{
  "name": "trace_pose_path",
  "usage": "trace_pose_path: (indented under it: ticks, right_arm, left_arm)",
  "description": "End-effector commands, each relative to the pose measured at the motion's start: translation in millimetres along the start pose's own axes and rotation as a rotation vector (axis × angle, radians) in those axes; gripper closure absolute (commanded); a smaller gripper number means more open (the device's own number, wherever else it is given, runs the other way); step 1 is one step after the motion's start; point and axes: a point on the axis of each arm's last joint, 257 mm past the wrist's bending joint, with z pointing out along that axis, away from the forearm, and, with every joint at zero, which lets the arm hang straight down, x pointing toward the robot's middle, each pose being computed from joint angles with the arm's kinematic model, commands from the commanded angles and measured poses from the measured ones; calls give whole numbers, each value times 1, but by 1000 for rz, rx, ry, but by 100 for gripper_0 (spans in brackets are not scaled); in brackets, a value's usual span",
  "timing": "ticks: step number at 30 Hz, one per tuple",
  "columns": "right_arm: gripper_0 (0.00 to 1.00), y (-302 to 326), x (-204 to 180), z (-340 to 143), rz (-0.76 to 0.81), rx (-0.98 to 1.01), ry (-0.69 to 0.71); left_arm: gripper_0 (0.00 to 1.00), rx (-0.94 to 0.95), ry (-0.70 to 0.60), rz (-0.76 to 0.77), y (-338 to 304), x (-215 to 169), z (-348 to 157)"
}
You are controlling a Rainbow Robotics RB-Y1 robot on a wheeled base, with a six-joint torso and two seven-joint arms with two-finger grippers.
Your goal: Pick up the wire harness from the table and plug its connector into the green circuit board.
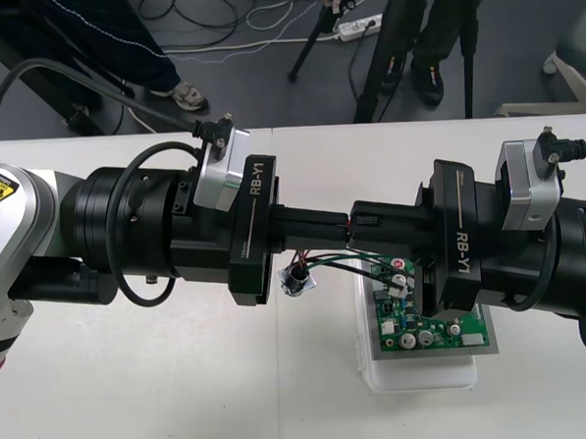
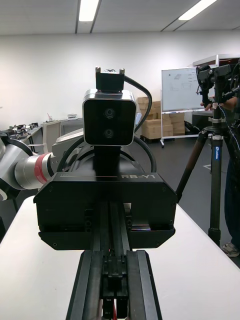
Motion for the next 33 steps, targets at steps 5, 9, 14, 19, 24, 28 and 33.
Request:
trace_pose_path:
  ticks: [5,9,14,19,24,28,33]
  right_arm:
    - [100,4,-20,4,-75,-1,-48]
    - [27,4,-20,4,-75,-1,-48]
    - [0,3,-20,4,-81,0,-47]
    - [0,4,-20,4,-85,-2,-47]
    - [0,2,-21,3,-89,4,-50]
    - [0,0,-21,1,-92,9,-45]
    - [0,0,-15,-4,-86,14,-24]
  left_arm:
    - [100,59,-34,31,-15,-19,13]
    - [100,61,-35,31,-15,-18,13]
    - [100,60,-35,35,-15,-19,12]
    - [100,58,-36,38,-14,-18,12]
    - [100,55,-31,39,-13,-16,11]
    - [100,43,-23,24,-9,-9,5]
    - [100,30,-4,20,-9,0,-3]
